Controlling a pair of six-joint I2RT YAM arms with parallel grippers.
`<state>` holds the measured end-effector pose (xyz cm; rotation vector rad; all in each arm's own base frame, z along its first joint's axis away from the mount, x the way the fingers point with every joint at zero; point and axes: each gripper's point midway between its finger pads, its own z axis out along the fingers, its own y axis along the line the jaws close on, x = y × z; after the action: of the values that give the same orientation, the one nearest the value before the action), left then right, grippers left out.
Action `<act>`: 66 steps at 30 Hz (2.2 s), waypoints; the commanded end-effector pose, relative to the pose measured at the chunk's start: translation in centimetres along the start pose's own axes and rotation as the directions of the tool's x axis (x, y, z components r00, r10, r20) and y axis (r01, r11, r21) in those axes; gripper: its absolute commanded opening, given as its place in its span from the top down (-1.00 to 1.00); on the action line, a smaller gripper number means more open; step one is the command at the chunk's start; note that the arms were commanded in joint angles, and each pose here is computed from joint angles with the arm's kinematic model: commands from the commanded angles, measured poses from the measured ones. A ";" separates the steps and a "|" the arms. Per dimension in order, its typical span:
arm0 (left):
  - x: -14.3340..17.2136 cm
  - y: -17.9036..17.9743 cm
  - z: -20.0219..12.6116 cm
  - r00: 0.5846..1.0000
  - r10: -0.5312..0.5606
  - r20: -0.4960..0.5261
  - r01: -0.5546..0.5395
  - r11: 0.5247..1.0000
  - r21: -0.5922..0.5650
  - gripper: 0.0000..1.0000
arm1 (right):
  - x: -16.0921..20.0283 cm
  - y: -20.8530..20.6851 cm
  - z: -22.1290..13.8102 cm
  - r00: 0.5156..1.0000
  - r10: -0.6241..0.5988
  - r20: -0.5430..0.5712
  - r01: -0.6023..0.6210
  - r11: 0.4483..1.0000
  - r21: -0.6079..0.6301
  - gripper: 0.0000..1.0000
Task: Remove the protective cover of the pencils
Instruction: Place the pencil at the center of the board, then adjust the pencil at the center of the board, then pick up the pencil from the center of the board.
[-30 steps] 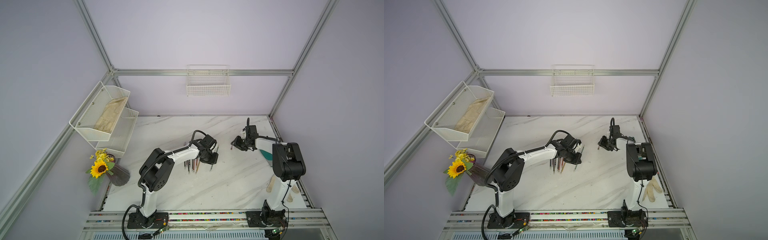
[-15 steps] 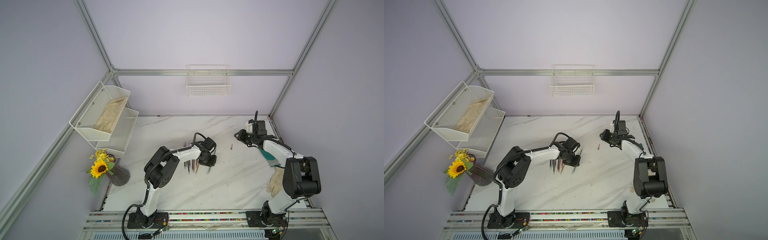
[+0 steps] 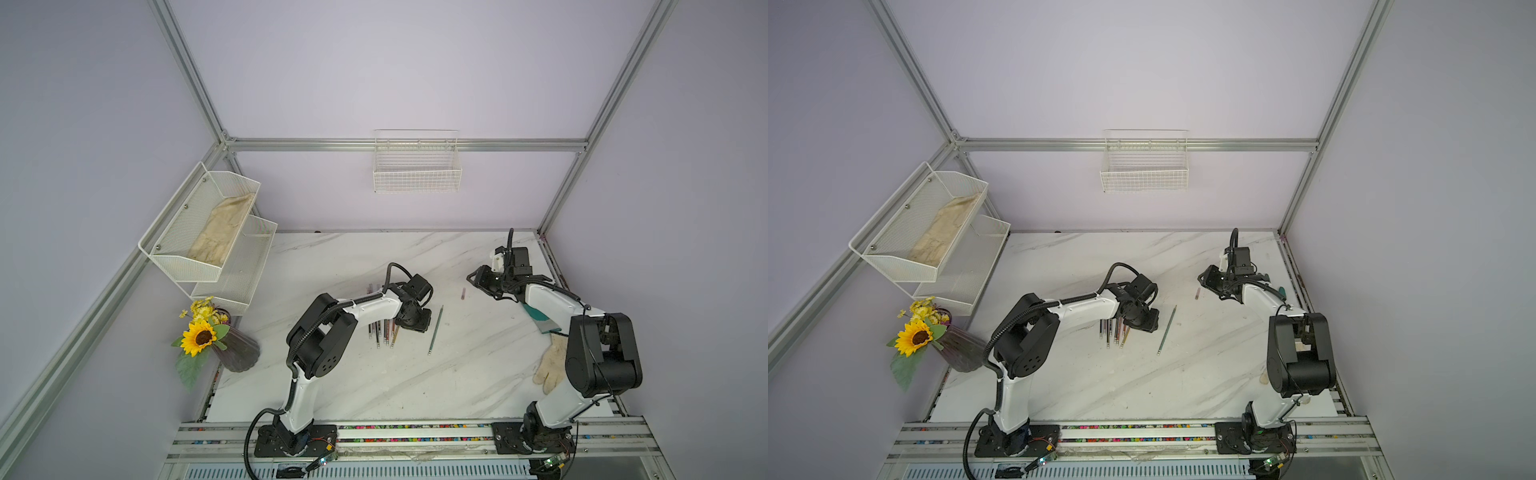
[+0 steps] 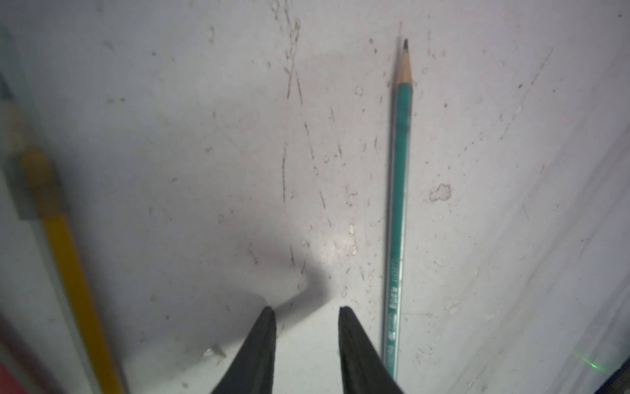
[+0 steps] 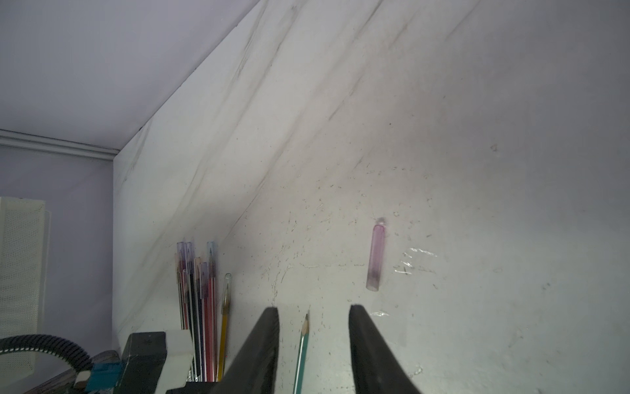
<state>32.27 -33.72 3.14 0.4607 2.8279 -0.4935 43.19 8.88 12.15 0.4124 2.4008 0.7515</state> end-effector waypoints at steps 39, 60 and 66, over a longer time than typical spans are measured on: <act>0.5 4.8 -4.9 1.000 0.027 0.006 -0.027 0.999 -0.018 0.42 | 17.7 4.0 3.0 0.959 0.031 -0.283 -0.086 0.980 -0.182 0.26; 1.1 6.3 -2.0 0.997 0.029 -0.070 -0.037 0.991 -0.126 0.53 | 12.8 6.2 -2.5 0.994 -0.044 -0.102 0.029 0.989 -0.143 0.26; 1.6 6.2 -1.5 0.993 0.058 -0.101 -0.077 0.977 -0.200 0.64 | 12.6 5.9 -2.7 0.995 -0.042 -0.096 0.029 0.991 -0.133 0.27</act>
<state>32.46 -26.97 2.69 0.5012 2.8980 -0.2705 32.38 18.56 11.65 0.2817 2.4282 0.9580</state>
